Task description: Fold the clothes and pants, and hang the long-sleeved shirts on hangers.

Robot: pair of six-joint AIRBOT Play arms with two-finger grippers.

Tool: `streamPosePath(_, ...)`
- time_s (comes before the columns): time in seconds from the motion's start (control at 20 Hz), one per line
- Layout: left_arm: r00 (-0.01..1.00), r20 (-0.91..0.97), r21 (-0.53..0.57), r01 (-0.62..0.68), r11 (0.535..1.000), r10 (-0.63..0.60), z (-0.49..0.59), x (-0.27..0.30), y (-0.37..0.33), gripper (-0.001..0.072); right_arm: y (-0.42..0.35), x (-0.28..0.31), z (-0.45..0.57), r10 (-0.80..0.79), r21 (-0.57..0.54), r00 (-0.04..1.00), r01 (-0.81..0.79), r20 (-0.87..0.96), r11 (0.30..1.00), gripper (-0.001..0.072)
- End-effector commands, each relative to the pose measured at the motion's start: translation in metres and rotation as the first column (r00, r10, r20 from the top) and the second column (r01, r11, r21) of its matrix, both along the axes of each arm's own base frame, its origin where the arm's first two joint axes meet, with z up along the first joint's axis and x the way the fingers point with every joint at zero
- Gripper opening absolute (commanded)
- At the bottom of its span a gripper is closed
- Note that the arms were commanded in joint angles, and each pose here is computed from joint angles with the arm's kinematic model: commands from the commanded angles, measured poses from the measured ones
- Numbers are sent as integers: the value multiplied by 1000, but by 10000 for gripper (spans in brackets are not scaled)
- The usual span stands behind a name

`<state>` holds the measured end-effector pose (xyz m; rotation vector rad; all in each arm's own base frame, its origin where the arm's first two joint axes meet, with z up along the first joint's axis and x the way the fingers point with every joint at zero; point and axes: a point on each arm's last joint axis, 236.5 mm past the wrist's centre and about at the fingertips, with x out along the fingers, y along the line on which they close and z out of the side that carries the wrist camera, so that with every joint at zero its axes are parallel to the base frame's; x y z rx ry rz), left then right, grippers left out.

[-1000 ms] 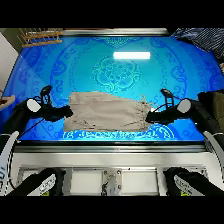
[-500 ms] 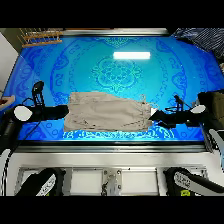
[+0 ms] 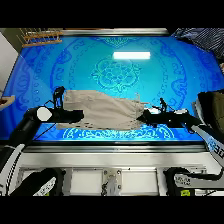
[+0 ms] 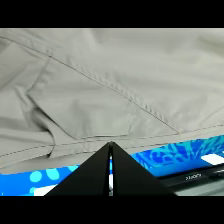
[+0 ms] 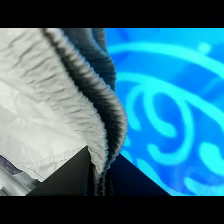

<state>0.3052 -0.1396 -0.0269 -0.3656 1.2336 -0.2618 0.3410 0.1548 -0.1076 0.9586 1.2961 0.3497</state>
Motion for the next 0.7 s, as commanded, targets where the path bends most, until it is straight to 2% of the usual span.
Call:
streamPosePath(0.0,999,-22,0,47,999,-47,-6,4,-21,5,12,1,1,20,5,999,-20,29,1000,17)
streamPosePath(0.1,996,-33,2,86,996,-86,-8,8,-36,5,6,0,8,39,-14,998,-38,42,999,16)
streamPosePath(0.2,991,-47,5,125,992,-124,-13,11,-52,5,-15,-3,19,86,-94,996,-83,33,992,16)
streamPosePath(0.35,981,-55,9,186,982,-186,-24,22,-84,5,-72,-8,54,174,-309,985,-170,-15,936,16)
streamPosePath(0.5,967,-47,6,251,968,-250,-35,34,-129,5,-112,-7,111,228,-489,973,-217,-37,845,17)
streamPosePath(0.65,951,-36,-23,307,951,-308,-45,40,-182,5,-115,-8,165,271,-517,962,-251,-37,818,17)
